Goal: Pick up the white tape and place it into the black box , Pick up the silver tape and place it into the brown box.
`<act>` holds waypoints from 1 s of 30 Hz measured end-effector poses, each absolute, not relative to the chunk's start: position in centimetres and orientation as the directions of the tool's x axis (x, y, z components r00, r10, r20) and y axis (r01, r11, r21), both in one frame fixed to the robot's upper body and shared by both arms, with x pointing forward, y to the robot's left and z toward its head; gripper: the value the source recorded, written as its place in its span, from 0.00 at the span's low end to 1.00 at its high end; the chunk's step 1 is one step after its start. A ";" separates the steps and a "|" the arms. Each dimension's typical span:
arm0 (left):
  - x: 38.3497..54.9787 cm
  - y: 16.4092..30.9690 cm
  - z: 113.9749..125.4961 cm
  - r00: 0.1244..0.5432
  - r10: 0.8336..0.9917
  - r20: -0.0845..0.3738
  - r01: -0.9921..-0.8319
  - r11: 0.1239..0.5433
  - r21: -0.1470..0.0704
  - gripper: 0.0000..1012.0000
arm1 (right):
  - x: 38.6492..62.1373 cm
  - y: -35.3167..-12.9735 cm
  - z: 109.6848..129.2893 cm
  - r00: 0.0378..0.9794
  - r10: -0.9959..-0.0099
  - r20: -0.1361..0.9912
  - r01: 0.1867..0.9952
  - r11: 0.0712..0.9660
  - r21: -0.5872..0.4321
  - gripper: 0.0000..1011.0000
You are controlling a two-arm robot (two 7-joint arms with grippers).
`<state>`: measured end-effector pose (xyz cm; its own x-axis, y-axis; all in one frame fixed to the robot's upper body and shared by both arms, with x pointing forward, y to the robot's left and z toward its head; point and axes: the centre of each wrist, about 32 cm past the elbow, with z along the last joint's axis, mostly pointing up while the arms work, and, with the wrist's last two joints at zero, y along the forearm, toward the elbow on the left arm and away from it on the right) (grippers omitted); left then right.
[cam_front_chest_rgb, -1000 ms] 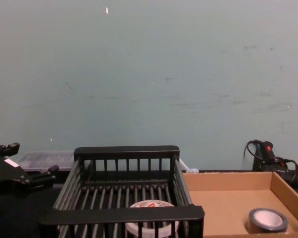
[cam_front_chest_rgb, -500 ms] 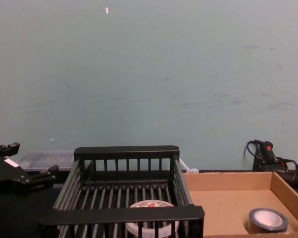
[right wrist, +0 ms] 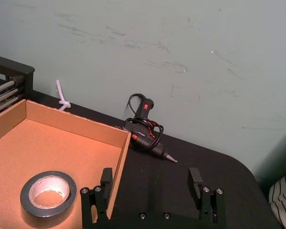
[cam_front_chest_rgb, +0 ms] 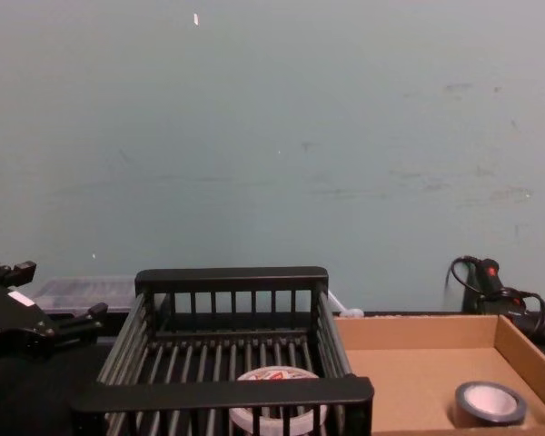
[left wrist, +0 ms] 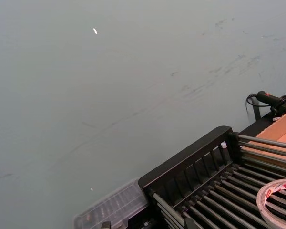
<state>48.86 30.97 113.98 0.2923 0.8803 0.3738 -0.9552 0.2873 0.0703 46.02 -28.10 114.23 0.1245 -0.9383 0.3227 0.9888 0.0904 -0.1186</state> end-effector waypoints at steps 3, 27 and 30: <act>48.9 31.0 114.0 0.292 0.880 0.374 -0.955 0.287 0.070 0.99 | 46.0 -28.1 114.2 0.124 -0.938 0.323 0.989 0.090 -0.119 0.99; 48.9 31.0 114.0 0.292 0.880 0.374 -0.955 0.287 0.070 0.99 | 46.0 -28.1 114.2 0.124 -0.938 0.323 0.989 0.090 -0.119 0.99; 48.9 31.0 114.0 0.292 0.880 0.374 -0.955 0.287 0.070 0.99 | 46.0 -28.1 114.2 0.124 -0.938 0.323 0.989 0.090 -0.119 0.99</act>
